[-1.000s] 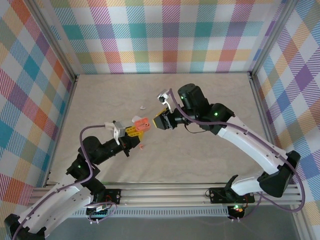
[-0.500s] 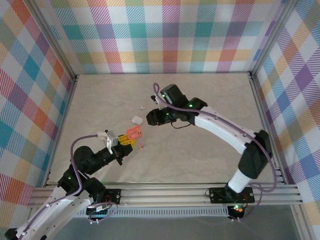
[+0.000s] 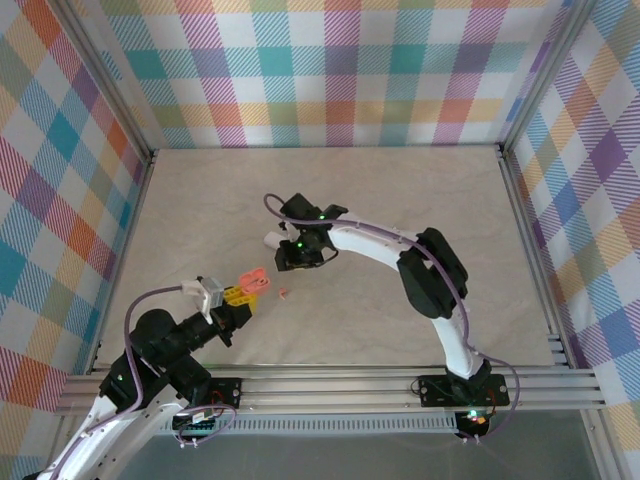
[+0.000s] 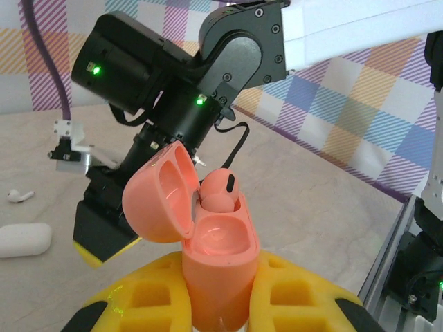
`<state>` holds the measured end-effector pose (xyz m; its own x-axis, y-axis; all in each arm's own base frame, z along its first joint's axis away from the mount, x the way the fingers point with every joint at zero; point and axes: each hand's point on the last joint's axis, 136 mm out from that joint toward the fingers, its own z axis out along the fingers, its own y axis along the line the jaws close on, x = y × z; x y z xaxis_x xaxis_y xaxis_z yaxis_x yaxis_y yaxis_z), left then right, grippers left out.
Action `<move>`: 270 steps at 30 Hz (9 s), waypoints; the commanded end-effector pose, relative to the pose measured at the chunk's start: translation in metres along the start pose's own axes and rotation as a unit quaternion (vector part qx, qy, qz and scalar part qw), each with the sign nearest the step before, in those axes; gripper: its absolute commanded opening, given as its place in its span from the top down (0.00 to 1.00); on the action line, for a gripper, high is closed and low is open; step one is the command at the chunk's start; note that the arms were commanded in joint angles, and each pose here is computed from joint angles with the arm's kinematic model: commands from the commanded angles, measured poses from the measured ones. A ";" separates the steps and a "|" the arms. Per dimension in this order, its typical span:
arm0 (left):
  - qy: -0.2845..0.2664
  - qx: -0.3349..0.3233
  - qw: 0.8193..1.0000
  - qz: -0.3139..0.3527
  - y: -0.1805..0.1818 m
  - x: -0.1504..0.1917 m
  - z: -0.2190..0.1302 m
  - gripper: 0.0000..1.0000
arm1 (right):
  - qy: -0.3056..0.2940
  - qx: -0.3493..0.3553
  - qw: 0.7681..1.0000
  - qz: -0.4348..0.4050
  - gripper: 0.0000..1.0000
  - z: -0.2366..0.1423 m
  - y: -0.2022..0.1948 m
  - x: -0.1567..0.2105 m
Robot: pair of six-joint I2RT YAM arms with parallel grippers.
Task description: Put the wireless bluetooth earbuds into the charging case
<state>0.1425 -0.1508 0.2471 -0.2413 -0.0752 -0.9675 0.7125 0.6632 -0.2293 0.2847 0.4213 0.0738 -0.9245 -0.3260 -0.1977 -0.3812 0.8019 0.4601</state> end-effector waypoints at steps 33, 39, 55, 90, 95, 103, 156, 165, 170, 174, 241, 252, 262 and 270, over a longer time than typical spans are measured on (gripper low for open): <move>-0.021 -0.015 1.000 -0.001 0.002 -0.012 -0.011 1.00 | 0.029 0.113 0.993 0.004 0.53 0.042 0.009 0.034; -0.019 -0.018 1.000 0.000 0.003 -0.012 -0.012 1.00 | 0.037 0.113 0.993 0.008 0.52 0.048 0.007 0.038; -0.024 -0.021 0.999 -0.005 0.004 -0.011 -0.013 1.00 | 0.053 0.139 0.989 0.001 0.63 0.059 0.000 0.050; -0.033 0.037 0.998 -0.040 -0.008 -0.019 0.031 1.00 | -0.037 0.124 0.988 0.086 0.79 -0.048 -0.092 0.023; -0.020 0.044 0.997 -0.052 -0.005 -0.007 0.052 1.00 | -0.024 0.124 0.987 0.096 0.80 -0.044 -0.104 0.045; -0.006 0.051 0.998 -0.039 -0.004 -0.002 0.075 1.00 | -0.025 0.128 0.985 0.115 0.80 -0.050 -0.127 0.062; -0.077 0.150 0.982 0.082 -0.046 -0.095 0.122 1.00 | -0.364 -0.179 0.881 -0.244 0.84 -0.325 0.123 0.023; -0.108 0.140 0.982 0.062 -0.043 -0.101 0.112 1.00 | -0.371 -0.174 0.878 -0.248 0.84 -0.312 0.124 0.017; -0.116 0.131 0.983 0.053 -0.041 -0.102 0.109 1.00 | -0.372 -0.173 0.875 -0.255 0.84 -0.306 0.124 0.016; -0.117 0.124 0.985 0.041 -0.038 -0.104 0.110 1.00 | -0.379 -0.163 0.870 -0.268 0.85 -0.302 0.124 0.015; -0.155 0.047 0.987 -0.008 -0.011 -0.117 0.102 1.00 | -0.443 -0.125 0.859 -0.223 0.85 -0.313 0.120 0.006; -0.155 0.037 0.987 -0.026 -0.007 -0.116 0.101 1.00 | -0.479 -0.130 0.845 -0.201 0.87 -0.305 0.122 0.002; -0.157 0.034 0.987 -0.028 -0.006 -0.116 0.100 1.00 | -0.489 -0.124 0.833 -0.229 0.87 -0.300 0.138 0.001; -0.161 0.035 0.986 -0.027 -0.006 -0.118 0.097 1.00 | -0.493 -0.097 0.835 -0.224 0.88 -0.290 0.132 -0.005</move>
<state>0.2359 -0.2207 0.3411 -0.0949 -0.3147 -0.9444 0.7418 0.6103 -0.2779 0.2334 0.3826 0.3771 -0.3106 0.0500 -0.9492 -0.7728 0.5682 0.2828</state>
